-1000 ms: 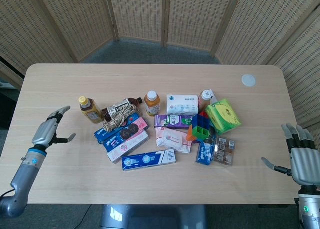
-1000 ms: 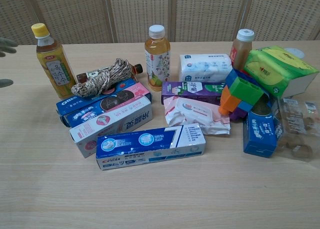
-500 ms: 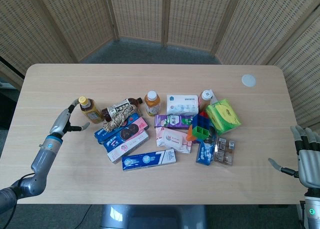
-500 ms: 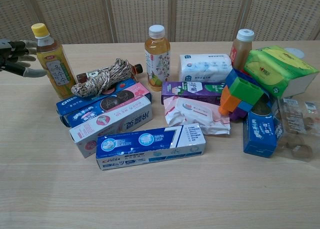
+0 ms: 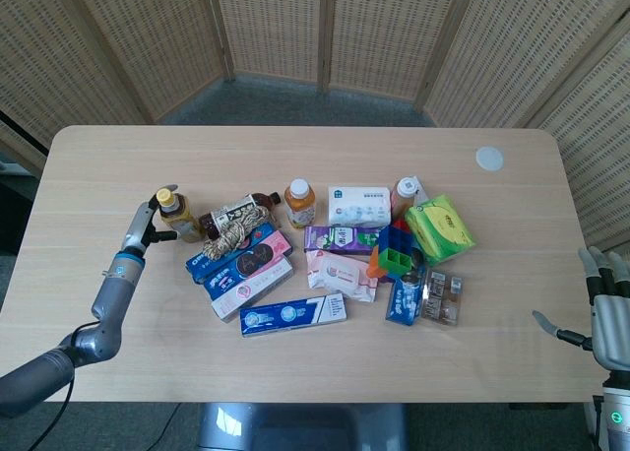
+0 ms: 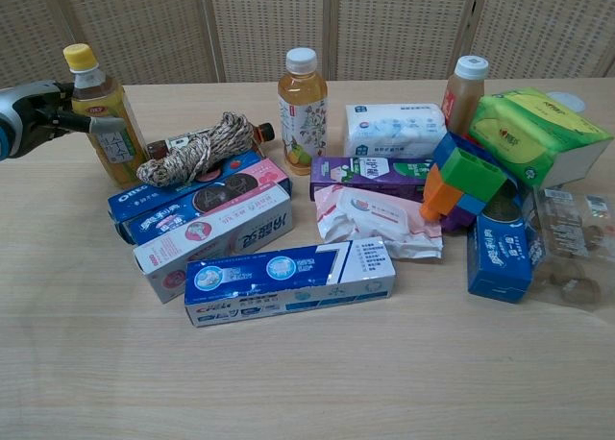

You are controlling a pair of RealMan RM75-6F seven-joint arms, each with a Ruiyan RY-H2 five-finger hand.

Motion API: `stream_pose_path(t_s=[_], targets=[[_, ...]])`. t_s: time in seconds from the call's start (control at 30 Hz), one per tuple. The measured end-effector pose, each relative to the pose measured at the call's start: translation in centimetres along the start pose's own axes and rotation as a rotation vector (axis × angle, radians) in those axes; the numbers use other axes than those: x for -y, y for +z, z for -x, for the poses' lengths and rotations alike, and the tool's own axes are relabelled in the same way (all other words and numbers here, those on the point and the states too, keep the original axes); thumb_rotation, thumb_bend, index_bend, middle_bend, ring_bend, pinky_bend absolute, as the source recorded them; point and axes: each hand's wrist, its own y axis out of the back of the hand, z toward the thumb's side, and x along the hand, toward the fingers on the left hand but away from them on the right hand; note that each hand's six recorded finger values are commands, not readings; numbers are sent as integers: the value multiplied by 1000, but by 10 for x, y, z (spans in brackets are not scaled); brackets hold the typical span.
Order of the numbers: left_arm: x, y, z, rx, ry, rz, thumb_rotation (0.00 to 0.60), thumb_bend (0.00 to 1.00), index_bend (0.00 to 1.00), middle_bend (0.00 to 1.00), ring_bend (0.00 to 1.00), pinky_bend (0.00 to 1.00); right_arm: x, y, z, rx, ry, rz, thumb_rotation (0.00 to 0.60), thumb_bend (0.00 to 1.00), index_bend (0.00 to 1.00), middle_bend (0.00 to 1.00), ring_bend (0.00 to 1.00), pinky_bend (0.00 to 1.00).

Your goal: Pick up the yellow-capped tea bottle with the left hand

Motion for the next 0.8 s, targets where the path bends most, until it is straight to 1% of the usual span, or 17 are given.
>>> stream_pose_path(t_s=[0.03,0.1,0.17,0.23,0.37,0.57,0.67,0.8], targets=[[0,0,-1,6,11,2,600,380,571,603,614,407,0,0,0,0,1,1,314,32,0,0,0,0],[0,0,-1,16,29,13,600,405,637,724,700,502,1,0,1,0,5,3,312,31,0,0,0,0],[-2,-1,-1,15,41,30,600,423,663,808,778,587,3,0,2,-2,8,3,312,30,0,0,0,0],[-7,-2,1,14,59,59,600,426,675,845,814,626,4,1,3,-5,10,7,311,31,0,0,0,0],[-15,2,6,22,75,96,600,424,677,882,848,666,6,3,5,-15,15,11,311,30,0,0,0,0],[-33,16,21,54,79,99,600,425,671,884,851,676,10,8,9,-36,22,19,311,31,0,0,0,0],[-44,28,32,78,78,100,600,425,669,884,851,676,12,12,10,-48,25,27,313,31,0,0,0,0],[-62,53,53,128,89,101,600,424,666,883,853,676,15,15,11,-57,29,36,314,30,0,0,0,0]])
